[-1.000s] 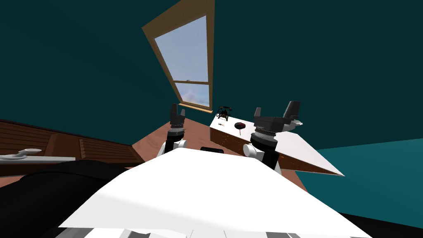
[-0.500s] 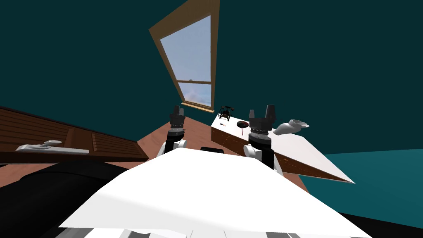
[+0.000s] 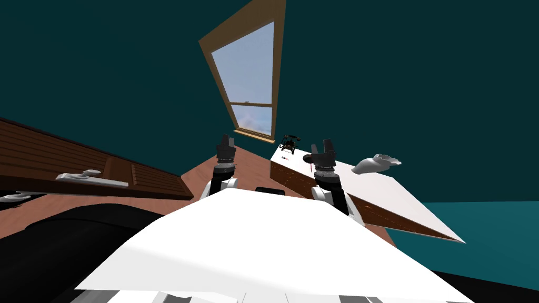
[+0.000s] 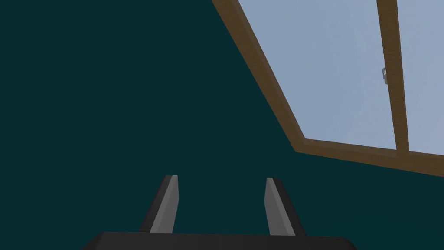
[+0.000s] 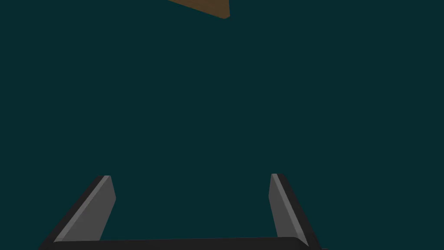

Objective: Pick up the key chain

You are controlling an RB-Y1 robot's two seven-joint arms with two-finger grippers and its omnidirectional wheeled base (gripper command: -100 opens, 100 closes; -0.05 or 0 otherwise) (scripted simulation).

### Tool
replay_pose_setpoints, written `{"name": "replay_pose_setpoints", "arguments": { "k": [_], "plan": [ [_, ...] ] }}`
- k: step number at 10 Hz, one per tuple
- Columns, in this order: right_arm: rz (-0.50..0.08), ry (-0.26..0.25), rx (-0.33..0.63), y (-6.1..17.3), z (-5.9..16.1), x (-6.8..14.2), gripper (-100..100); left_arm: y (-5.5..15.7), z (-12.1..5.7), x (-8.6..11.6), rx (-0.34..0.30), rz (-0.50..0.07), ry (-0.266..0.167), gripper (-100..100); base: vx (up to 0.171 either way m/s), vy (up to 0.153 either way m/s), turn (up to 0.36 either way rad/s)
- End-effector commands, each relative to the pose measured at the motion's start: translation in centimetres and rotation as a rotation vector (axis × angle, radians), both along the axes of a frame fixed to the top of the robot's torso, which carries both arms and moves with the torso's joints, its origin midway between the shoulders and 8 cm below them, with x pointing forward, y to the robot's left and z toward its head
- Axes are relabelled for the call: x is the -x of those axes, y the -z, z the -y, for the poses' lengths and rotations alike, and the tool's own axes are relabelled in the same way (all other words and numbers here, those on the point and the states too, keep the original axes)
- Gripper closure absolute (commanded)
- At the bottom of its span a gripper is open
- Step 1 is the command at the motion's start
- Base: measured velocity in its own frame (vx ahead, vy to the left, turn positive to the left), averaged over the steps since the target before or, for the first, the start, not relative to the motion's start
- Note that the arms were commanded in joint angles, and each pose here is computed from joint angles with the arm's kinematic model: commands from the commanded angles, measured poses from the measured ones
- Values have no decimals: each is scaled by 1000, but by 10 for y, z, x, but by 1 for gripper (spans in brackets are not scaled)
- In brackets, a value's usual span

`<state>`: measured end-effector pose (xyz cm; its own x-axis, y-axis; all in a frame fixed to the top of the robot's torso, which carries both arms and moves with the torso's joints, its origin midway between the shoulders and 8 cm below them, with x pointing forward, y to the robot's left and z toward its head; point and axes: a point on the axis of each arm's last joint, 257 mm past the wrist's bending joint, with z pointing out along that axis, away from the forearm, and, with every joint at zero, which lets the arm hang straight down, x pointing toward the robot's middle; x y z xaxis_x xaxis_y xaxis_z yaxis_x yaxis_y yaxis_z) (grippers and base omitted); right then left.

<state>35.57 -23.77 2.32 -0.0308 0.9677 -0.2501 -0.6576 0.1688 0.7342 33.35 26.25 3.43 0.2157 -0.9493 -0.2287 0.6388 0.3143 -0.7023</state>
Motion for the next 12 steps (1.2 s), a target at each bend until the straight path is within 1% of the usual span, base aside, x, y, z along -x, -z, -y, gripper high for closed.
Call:
{"name": "replay_pose_setpoints", "arguments": {
  "k": [1,2,4,5,6,7,8,9,10,11,12],
  "plan": [
    [-54,2,68,23,-4,-10,-100,0,0,0,0,0,0,0,-40,3,140],
    [-56,-5,84,24,-5,-9,-100,0,0,0,0,0,0,0,-33,0,43],
    [-132,-4,182,59,-8,-20,-100,0,0,0,0,0,0,0,-33,4,152],
    [-135,-13,205,60,-9,-20,-100,0,0,0,0,0,0,0,-29,1,48],
    [-174,-12,254,79,-10,-24,-100,0,0,0,0,0,0,0,-31,9,125],
    [-176,-18,270,80,-10,-23,-100,0,0,0,0,0,0,0,-24,5,59],
    [-215,-18,322,100,-10,-27,-100,0,0,0,0,0,0,0,-23,5,139],
    [-216,-23,337,101,-10,-27,-100,0,0,0,0,0,0,0,-18,2,54],
    [-256,-25,394,122,-8,-29,-100,0,0,0,0,0,0,0,-19,9,134],
    [-257,-30,407,123,-8,-29,-100,0,0,0,0,0,0,0,-15,7,71],
    [-296,-33,468,145,-6,-30,-100,0,0,0,0,0,0,0,-16,12,112]
  ]
}}
